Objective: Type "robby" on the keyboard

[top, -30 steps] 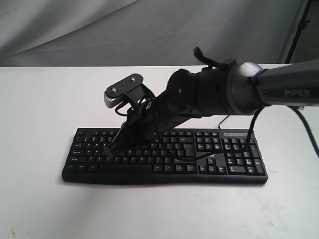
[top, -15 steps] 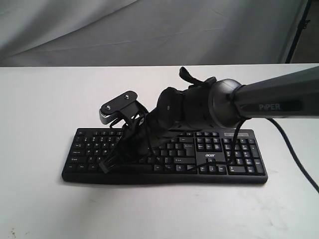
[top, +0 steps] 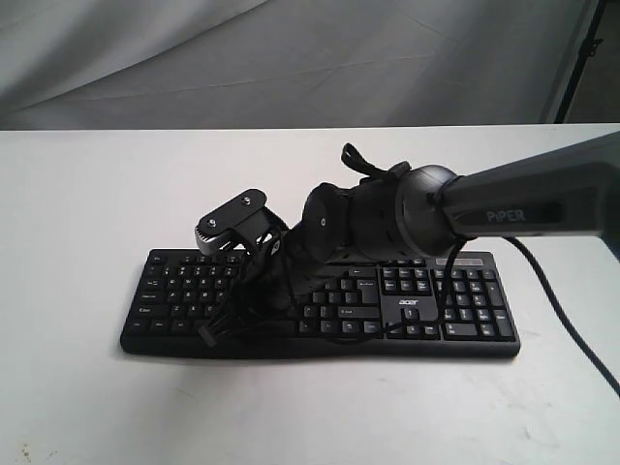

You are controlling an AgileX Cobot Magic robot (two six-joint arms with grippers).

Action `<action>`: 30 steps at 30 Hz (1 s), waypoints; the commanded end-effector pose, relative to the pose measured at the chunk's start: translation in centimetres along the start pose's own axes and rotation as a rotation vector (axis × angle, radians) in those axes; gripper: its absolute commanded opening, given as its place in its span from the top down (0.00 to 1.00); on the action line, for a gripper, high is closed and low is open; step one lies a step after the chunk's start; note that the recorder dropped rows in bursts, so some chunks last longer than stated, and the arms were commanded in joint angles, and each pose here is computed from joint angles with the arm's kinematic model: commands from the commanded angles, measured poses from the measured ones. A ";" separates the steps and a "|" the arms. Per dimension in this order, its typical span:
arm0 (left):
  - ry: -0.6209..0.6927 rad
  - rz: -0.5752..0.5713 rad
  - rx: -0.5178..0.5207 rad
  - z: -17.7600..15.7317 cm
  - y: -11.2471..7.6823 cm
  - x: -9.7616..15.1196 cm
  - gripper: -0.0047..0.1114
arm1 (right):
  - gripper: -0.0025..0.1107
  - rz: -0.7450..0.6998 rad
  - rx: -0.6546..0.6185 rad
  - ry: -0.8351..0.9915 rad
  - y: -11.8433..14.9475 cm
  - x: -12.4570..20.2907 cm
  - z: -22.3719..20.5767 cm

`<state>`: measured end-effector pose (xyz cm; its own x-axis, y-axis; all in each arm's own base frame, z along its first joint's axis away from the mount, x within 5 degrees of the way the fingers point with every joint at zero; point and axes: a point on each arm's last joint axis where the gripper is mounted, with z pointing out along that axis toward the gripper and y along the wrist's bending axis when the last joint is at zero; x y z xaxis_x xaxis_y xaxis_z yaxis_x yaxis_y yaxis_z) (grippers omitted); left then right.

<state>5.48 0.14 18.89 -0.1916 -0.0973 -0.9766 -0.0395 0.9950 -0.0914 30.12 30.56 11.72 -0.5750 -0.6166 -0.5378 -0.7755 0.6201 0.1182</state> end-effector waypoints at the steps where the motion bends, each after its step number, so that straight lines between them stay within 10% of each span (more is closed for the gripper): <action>1: -0.001 -0.013 0.006 0.0 0.0 0.1 0.96 | 0.98 -0.030 0.008 -0.028 0.2 -0.8 -1.0; 30: -0.001 -0.013 0.006 0.0 0.0 0.1 0.96 | 0.98 -0.036 0.017 -0.032 0.0 -0.7 -0.8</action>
<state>5.48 0.14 18.89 -0.1916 -0.0973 -0.9766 -0.0395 0.9950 -0.0914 30.35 30.59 11.67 -0.5543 -0.6270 -0.5474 -0.7847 0.6129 0.0926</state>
